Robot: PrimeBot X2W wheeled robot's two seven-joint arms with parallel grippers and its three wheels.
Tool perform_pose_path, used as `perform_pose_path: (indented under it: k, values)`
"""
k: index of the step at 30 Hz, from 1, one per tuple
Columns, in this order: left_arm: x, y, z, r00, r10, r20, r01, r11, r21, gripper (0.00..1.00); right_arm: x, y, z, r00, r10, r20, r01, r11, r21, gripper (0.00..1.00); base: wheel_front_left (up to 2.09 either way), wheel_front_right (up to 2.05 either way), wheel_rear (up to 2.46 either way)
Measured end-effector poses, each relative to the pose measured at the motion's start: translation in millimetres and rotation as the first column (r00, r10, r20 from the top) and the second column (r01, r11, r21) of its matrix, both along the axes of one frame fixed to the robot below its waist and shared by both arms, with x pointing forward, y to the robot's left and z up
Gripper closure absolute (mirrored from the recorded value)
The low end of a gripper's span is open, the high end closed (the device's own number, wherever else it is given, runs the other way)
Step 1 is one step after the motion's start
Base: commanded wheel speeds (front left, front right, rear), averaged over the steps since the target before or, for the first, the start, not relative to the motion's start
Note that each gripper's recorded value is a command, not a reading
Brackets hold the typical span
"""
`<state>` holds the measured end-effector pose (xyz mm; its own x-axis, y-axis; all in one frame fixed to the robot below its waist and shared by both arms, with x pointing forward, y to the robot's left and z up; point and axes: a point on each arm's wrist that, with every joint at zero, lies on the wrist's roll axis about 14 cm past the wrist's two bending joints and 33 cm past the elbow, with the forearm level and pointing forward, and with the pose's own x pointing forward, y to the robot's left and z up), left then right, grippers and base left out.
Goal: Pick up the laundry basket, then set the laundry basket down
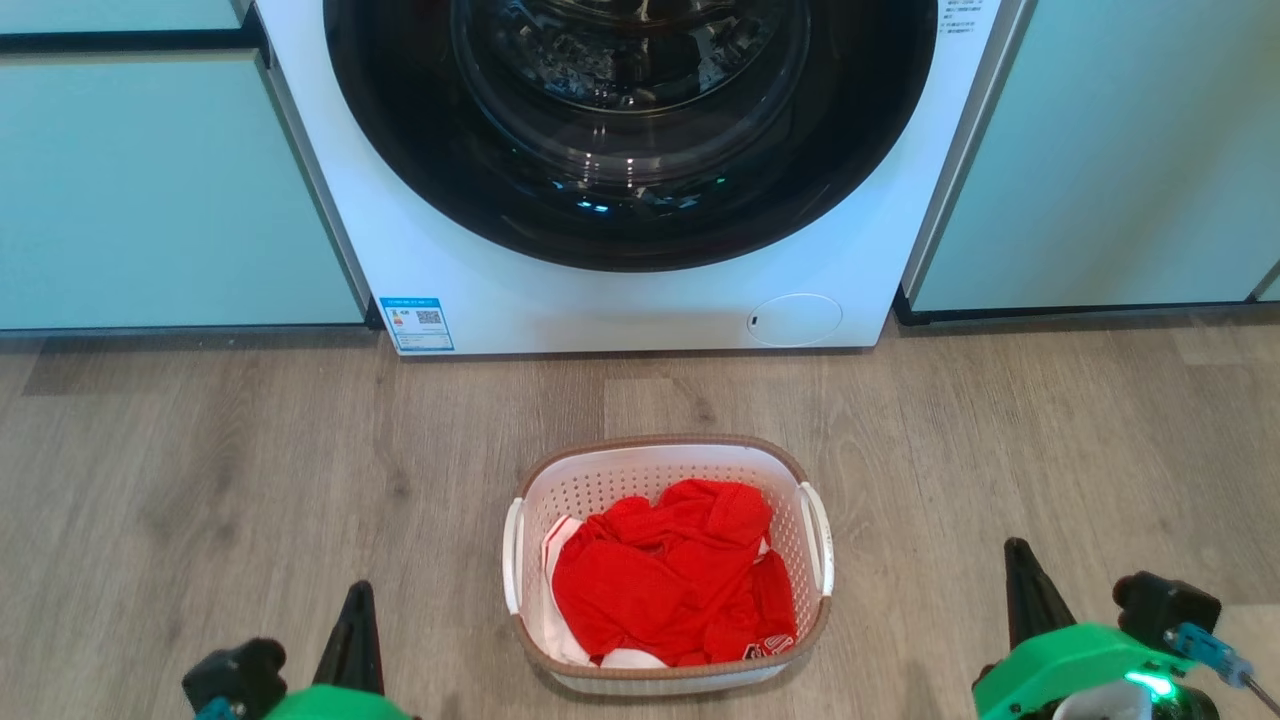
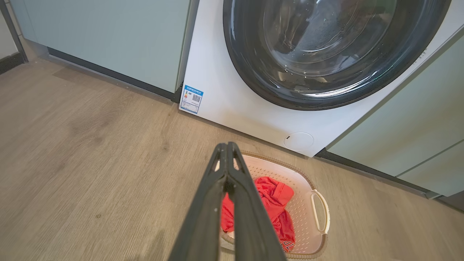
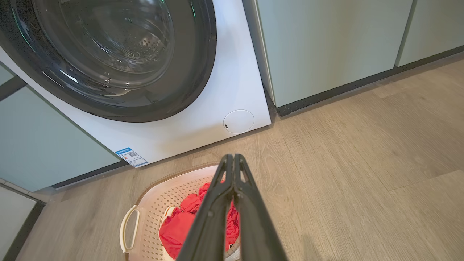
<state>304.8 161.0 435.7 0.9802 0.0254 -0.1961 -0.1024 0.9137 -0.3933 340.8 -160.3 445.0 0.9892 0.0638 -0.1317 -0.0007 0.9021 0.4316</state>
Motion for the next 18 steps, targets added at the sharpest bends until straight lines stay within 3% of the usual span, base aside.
perform_pose_path:
  k: [18]
  values:
    - [10.7, 7.3, -0.5, 0.999, 0.047, -0.025, -0.051, 0.980, -0.194, 1.00, 6.3, -10.9, 2.5, 0.997, -0.068, -0.028, 0.072, 0.979, 0.189, 1.00, 0.00, 0.00, 0.00]
